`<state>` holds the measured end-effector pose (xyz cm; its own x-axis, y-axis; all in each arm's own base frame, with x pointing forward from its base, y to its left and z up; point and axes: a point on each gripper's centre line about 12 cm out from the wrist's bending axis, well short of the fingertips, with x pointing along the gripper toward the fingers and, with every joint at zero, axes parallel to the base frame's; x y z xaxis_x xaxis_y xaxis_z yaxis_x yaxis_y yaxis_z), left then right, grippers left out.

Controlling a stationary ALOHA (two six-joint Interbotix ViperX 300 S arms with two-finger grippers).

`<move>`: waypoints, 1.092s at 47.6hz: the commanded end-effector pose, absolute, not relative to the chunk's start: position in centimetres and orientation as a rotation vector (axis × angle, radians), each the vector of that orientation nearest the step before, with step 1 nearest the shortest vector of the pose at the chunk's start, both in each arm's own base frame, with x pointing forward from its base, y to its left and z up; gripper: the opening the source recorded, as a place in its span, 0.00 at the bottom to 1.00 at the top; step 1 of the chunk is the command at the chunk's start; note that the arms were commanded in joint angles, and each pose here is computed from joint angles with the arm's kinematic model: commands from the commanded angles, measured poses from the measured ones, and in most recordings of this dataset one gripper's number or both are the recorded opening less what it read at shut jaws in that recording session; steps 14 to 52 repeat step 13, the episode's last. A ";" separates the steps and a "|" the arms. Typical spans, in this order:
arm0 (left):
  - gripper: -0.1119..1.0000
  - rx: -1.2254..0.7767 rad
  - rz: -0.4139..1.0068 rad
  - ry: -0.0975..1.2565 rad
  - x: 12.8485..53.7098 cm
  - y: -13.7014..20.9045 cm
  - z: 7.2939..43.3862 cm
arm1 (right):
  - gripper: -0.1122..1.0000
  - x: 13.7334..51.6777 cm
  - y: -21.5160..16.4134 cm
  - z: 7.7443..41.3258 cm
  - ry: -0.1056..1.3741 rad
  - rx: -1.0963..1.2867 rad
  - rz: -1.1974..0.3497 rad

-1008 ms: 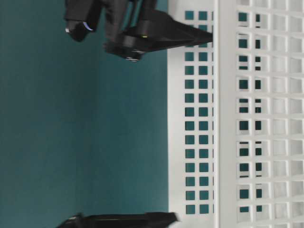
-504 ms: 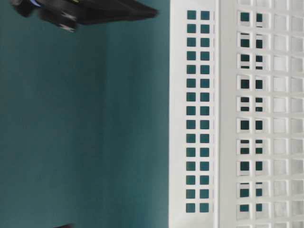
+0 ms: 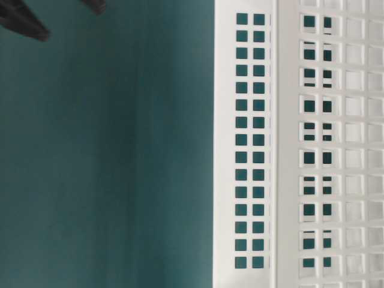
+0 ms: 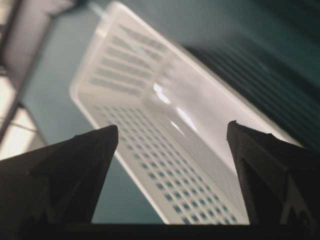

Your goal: Lift the white basket with both hands.

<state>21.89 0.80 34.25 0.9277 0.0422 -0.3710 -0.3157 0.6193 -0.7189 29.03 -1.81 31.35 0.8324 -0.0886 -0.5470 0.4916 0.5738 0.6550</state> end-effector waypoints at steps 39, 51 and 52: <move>0.93 -0.539 0.073 0.160 20.0 0.4 37.8 | 0.92 26.2 -1.3 34.9 0.232 0.573 -0.140; 0.93 -0.539 0.073 0.160 20.0 0.4 37.8 | 0.92 26.2 -1.3 34.9 0.232 0.573 -0.140; 0.93 -0.539 0.073 0.160 20.0 0.4 37.8 | 0.92 26.2 -1.3 34.9 0.232 0.573 -0.140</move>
